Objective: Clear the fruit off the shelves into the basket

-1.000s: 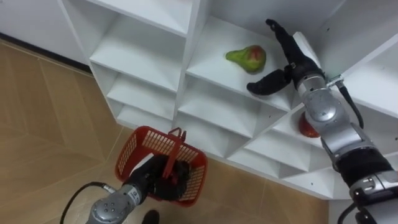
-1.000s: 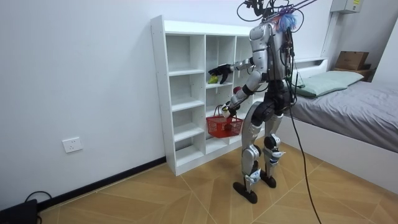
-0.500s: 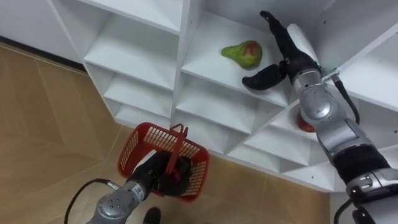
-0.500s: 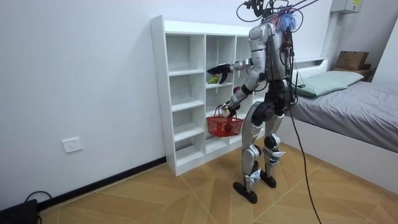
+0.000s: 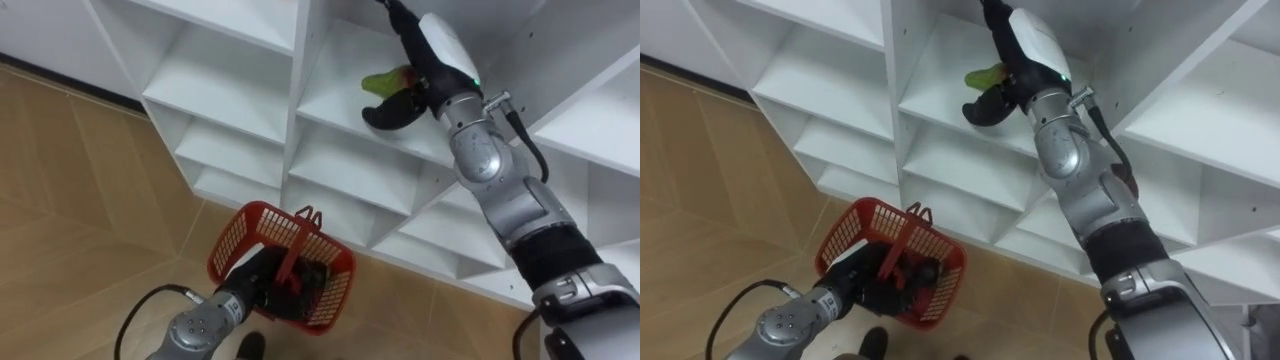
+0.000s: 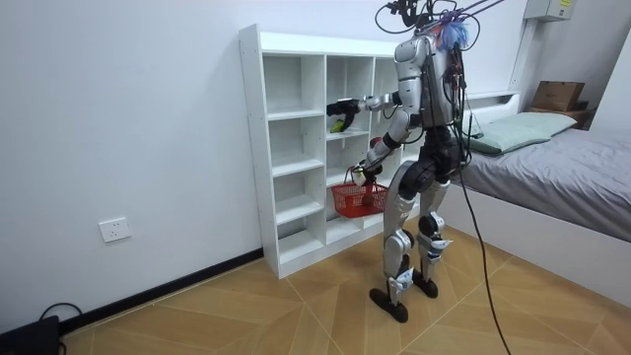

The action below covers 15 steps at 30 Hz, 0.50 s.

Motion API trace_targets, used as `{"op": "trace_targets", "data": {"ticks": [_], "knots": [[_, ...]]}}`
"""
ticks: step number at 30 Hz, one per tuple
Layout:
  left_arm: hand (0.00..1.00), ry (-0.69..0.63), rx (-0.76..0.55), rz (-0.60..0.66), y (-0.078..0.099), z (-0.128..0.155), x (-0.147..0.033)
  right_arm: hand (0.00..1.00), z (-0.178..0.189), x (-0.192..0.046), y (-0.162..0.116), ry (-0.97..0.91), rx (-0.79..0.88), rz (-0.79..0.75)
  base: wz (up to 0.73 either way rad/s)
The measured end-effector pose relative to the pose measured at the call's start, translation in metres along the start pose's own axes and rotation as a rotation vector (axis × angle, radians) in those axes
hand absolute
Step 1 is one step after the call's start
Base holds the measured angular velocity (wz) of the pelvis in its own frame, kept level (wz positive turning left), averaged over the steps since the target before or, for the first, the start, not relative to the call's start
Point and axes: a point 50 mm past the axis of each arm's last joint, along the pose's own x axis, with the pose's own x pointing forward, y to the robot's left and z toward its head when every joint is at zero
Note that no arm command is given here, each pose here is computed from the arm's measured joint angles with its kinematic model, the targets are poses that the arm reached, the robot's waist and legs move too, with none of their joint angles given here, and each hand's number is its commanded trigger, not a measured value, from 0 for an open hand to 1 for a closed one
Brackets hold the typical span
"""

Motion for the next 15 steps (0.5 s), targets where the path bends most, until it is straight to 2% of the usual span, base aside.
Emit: {"op": "trace_targets", "data": {"ticks": [15], "knots": [[1.0, 0.044, 0.001, 0.015, 0.005, -0.01, -0.003, 0.0, -0.007, -0.002, 0.003, 0.032, 0.003, 0.012, 0.0]]}}
